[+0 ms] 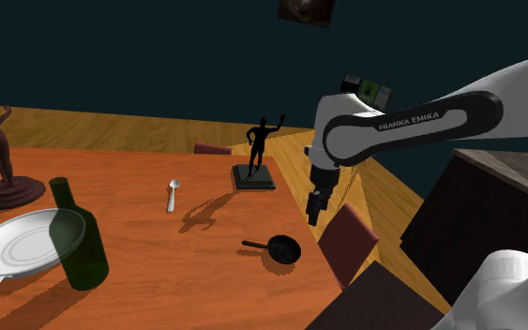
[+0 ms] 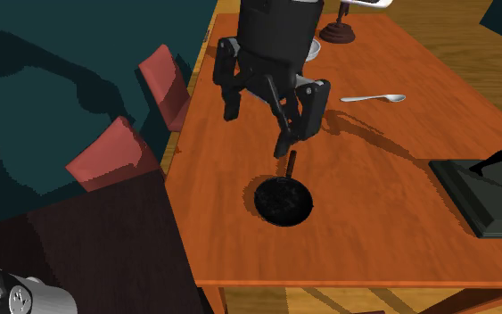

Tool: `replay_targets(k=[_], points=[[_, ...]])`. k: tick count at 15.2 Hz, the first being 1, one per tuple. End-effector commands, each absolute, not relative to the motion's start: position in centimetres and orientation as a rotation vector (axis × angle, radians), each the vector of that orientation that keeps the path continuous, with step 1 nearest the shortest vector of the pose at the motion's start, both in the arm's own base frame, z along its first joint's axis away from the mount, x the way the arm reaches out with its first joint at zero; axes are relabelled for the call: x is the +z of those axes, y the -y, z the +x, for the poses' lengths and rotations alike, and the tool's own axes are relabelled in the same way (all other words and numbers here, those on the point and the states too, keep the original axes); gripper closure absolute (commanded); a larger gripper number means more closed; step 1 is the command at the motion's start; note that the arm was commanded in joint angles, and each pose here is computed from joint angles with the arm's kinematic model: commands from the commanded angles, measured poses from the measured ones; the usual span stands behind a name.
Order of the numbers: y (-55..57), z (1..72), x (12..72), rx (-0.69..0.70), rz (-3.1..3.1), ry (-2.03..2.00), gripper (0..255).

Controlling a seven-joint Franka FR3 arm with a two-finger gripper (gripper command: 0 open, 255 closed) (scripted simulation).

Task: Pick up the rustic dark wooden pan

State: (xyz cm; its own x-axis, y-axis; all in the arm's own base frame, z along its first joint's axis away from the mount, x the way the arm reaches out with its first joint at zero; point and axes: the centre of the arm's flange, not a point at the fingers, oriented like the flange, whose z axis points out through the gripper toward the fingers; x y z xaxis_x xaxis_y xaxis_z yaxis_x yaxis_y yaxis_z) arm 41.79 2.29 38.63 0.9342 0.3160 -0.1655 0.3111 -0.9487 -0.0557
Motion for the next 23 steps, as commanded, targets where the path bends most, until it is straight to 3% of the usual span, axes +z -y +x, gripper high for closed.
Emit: replay_targets(k=[1,16,23], points=[[-3.0,43.5,36.4,0.261,-3.060,0.602,0],[-10.7,52.5,20.8,0.210,-2.947,1.351,0],[-10.7,52.5,17.1,0.210,-2.947,1.351,0]])
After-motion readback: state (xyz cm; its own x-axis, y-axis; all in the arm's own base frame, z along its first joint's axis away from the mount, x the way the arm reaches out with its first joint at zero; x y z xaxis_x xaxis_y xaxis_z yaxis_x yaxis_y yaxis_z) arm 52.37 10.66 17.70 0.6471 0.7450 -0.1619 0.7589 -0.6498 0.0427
